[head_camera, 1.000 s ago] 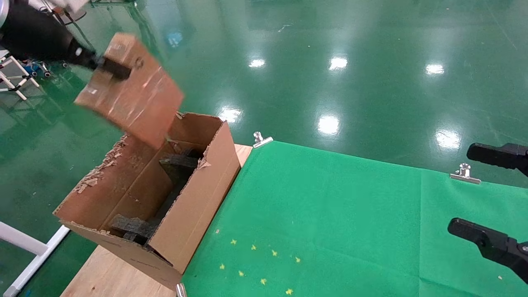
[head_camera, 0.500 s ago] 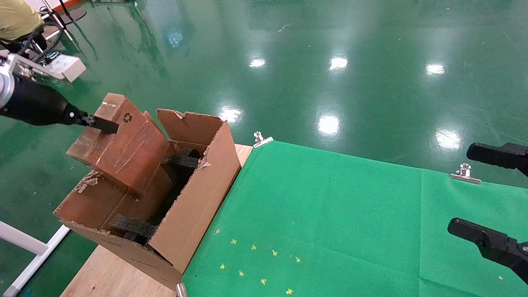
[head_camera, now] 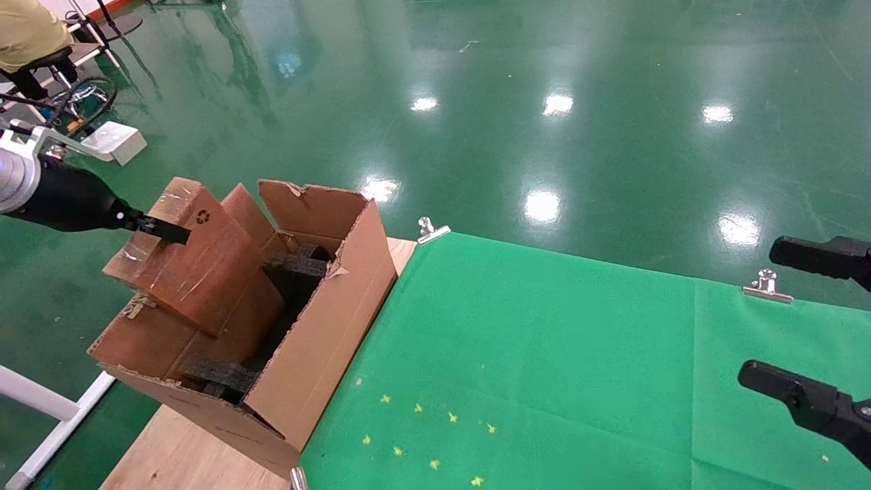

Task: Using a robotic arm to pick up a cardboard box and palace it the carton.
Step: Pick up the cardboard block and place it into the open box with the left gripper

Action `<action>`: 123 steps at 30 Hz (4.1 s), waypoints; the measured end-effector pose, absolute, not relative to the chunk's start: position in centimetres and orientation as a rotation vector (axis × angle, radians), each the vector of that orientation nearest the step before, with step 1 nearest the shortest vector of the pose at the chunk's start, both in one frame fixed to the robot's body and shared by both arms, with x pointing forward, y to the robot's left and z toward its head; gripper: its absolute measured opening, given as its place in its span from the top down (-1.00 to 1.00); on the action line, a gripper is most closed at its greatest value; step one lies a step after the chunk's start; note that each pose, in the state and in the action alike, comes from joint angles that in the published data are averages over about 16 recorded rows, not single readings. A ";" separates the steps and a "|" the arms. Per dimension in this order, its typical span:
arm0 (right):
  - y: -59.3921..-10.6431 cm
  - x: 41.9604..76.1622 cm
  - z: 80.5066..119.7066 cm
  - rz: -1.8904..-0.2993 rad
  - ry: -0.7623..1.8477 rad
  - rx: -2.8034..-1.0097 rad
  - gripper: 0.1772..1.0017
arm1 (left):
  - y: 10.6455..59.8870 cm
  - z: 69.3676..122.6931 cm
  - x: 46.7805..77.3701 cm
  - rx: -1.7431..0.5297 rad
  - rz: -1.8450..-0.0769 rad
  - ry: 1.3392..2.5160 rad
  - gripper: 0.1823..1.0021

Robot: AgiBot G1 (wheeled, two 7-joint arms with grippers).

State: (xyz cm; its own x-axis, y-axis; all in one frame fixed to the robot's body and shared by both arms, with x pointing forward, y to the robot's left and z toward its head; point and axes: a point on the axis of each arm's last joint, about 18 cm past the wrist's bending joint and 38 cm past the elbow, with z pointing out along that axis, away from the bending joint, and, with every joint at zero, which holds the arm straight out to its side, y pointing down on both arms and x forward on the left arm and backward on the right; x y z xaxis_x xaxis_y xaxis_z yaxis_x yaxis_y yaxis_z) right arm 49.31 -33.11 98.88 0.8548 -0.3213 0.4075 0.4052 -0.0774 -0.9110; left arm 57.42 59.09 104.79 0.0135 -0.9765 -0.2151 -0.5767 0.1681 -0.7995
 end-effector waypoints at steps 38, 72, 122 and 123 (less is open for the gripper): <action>-33.1 49.3 98.9 -0.601 -0.069 -1.535 -1.00 | 60.2 98.2 59.2 -1.585 -0.506 1.680 0.68; -33.1 49.3 98.9 -0.601 -0.069 -1.535 -1.00 | 57.8 90.0 64.1 -1.615 -0.523 1.648 0.70; -33.1 49.3 98.9 -0.601 -0.068 -1.535 -1.00 | 57.0 89.7 65.5 -1.603 -0.551 1.601 -0.21; -33.1 49.3 98.9 -0.601 -0.068 -1.535 -1.00 | 57.0 90.0 65.5 -1.600 -0.556 1.597 -0.25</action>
